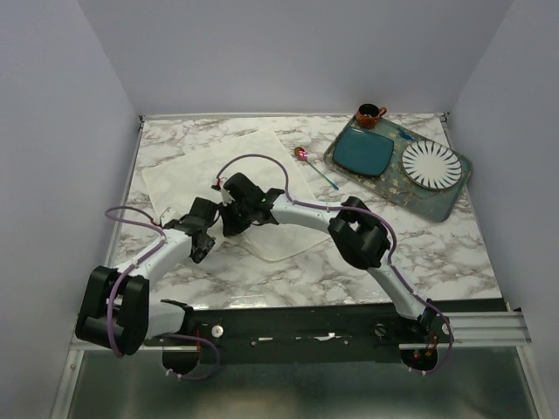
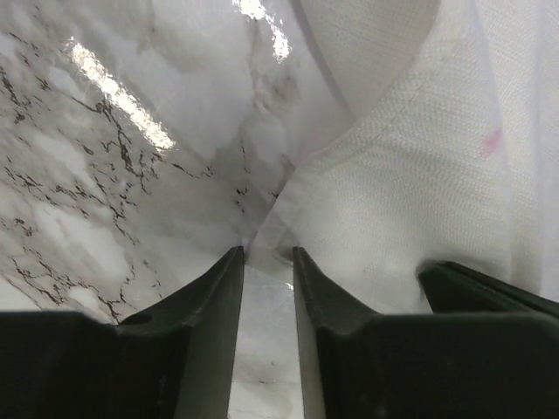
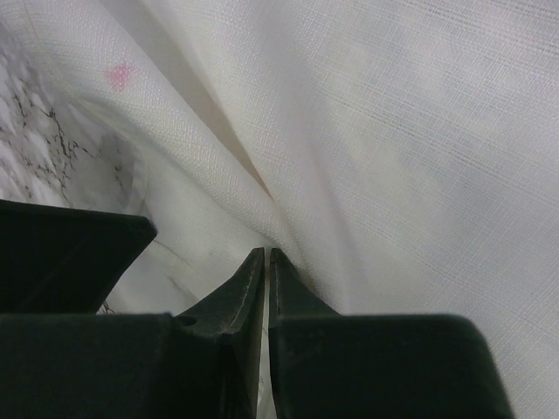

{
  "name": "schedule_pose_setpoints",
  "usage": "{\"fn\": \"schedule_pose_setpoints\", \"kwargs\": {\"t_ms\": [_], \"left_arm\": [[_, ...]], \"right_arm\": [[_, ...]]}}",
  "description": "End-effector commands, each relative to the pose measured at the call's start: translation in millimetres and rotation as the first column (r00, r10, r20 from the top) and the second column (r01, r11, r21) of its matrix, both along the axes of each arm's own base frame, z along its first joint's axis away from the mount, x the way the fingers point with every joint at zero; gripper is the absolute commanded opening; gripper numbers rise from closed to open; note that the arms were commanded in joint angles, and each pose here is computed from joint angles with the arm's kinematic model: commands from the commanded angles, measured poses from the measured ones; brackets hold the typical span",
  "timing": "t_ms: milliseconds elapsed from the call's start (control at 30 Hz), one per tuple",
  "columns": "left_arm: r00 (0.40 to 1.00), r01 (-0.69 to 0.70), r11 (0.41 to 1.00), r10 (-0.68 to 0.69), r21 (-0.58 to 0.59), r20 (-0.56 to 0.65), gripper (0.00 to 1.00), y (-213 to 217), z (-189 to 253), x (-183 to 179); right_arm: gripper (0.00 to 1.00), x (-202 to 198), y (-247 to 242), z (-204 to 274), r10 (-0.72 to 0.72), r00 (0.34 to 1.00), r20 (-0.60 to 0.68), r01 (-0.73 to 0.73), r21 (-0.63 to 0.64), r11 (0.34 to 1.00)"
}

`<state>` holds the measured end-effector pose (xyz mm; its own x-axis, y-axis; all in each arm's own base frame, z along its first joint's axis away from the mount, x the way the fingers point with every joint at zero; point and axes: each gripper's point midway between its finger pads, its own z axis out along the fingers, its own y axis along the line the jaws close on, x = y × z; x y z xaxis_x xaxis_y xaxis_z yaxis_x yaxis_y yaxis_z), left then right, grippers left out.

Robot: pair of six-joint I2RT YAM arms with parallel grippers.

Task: Fold the napkin, place the utensils inside, and roll it up
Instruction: Fold the napkin

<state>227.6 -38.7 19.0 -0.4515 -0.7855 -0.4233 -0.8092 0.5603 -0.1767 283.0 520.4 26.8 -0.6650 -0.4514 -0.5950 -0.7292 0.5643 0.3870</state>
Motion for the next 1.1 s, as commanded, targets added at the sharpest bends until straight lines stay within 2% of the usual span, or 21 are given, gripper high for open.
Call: {"fn": "schedule_pose_setpoints", "kwargs": {"t_ms": [0,33,67,100,167,200,267,400,467,533,567,700,1067], "left_arm": [[0.997,-0.041,0.995,0.047,0.095,-0.059,0.29,16.9,-17.9,-11.1],[0.997,-0.04,0.995,0.047,0.095,-0.065,0.26,16.8,-19.2,-11.8],[0.996,-0.035,0.995,0.042,0.094,-0.08,0.19,15.7,-23.0,-14.2],[0.996,-0.037,0.995,0.044,0.089,-0.08,0.17,15.0,-24.2,-13.6],[0.995,-0.035,0.996,0.042,0.079,-0.09,0.07,13.0,-27.8,-15.9],[0.995,-0.033,0.996,0.04,0.078,-0.087,0.06,13.1,-27.7,-16.2],[0.997,-0.025,0.997,0.031,0.08,-0.066,0.0,13.5,-22.8,-14.5],[1.0,-0.005,0.998,0.006,0.063,-0.01,0.0,13.5,-6.2,-17.2],[0.998,-0.003,1.0,0.001,0.03,0.061,0.0,12.0,5.3,-19.6],[0.993,-0.026,0.999,0.029,-0.025,0.113,0.0,8.3,11.6,-22.7],[0.984,-0.034,0.998,0.044,-0.06,0.173,0.0,7.2,19.4,-23.1],[0.958,-0.033,0.987,0.077,-0.158,0.278,0.0,-1.3,37.5,-22.5],[0.857,0.116,0.986,-0.038,-0.121,0.514,0.0,-5.9,111.0,-3.3]], "right_arm": [[0.14,-9.4,-6.8,0.3,0.017,1.0,-0.006,-0.017,-0.019,1.0],[0.15,-8.8,-7.8,-0.1,0.013,1.0,-0.007,-0.013,-0.02,1.0],[0.15,-9.7,-8.4,0.4,0.012,1.0,-0.011,-0.012,-0.02,1.0],[0.16,-10.3,-8.3,1.1,0.012,1.0,-0.009,-0.012,-0.02,1.0],[0.21,-12.9,-9.1,5.6,0.015,1.0,-0.016,-0.015,-0.013,1.0],[0.24,-15.3,-9.2,8.7,0.02,0.999,-0.029,-0.02,-0.004,1.0],[0.35,-15.1,-11.8,24.7,0.016,0.999,-0.052,-0.015,0.029,0.999],[0.59,-24.4,-31.5,87.2,0.067,0.989,-0.133,-0.046,0.153,0.987],[0.7,-27.5,-53.6,121.5,0.056,0.993,-0.106,-0.036,0.179,0.983],[0.83,-26.9,-72.2,135.3,0.026,0.997,-0.079,-0.011,0.182,0.983],[0.84,-28.4,-79.7,138.3,0.02,0.997,-0.078,-0.006,0.182,0.983],[0.85,-34.3,-121.1,128.9,-0.036,0.992,-0.122,0.054,0.147,0.988],[0.85,-34.7,-184.9,75.7,-0.156,0.976,-0.152,0.159,0.007,0.987]]}}
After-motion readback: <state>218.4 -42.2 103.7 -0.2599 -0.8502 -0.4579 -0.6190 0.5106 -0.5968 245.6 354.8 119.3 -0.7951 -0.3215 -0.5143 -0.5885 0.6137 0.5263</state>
